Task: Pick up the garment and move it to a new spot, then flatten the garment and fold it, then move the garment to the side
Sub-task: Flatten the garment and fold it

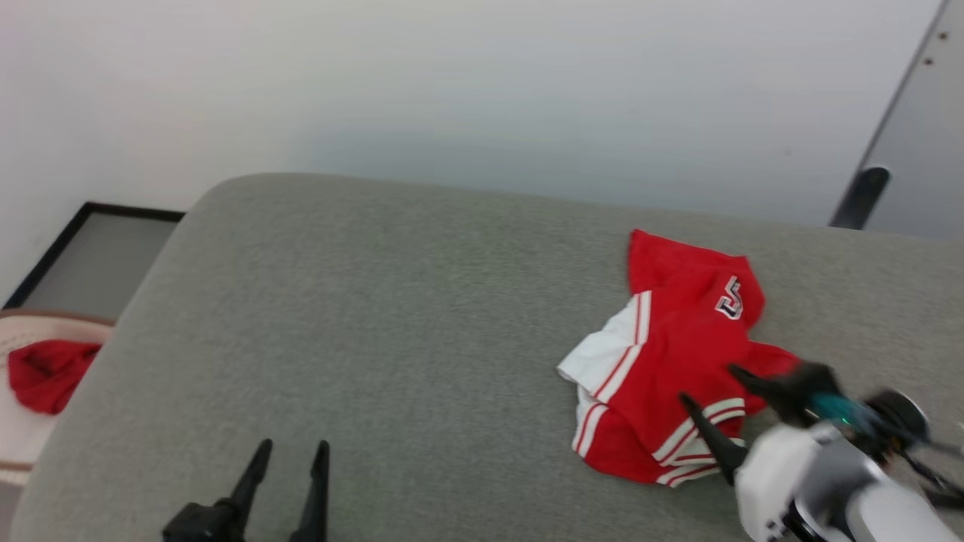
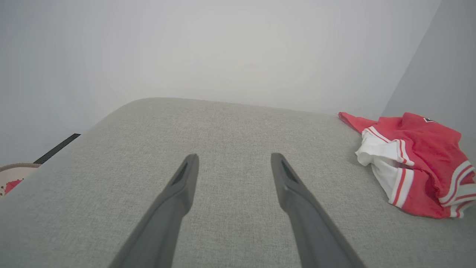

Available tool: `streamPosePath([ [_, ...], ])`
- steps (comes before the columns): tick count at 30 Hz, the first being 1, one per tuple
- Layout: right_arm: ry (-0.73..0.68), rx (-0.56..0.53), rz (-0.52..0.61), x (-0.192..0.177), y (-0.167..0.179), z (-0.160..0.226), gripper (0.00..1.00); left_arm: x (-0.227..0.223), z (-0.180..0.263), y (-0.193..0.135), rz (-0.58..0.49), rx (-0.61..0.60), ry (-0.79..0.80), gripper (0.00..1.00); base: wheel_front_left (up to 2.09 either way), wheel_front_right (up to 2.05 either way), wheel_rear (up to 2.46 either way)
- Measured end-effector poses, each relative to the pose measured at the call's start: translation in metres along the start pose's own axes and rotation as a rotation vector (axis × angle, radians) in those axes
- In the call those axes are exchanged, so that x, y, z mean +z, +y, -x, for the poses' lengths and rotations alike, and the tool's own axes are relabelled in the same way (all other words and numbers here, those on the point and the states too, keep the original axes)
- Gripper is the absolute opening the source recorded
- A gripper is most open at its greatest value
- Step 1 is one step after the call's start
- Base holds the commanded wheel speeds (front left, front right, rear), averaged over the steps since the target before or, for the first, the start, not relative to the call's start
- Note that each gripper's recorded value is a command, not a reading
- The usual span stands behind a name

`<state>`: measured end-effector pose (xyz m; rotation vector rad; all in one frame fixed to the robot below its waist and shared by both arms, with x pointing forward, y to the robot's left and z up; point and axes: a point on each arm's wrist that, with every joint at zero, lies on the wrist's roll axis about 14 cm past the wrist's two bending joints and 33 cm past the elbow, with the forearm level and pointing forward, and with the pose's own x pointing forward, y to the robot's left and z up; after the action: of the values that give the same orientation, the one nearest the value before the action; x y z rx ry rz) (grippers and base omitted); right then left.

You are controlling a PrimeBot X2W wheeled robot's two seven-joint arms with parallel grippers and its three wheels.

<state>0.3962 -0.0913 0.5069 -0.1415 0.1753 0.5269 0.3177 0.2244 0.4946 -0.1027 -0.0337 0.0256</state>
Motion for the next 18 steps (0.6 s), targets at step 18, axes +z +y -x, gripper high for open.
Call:
streamPosePath([
  [18,0.501,0.382,0.431,-0.023,0.049,-0.086,1.0,-0.032,0.007,0.011,0.098,0.124,0.083,1.0,0.0,0.0,0.0],
])
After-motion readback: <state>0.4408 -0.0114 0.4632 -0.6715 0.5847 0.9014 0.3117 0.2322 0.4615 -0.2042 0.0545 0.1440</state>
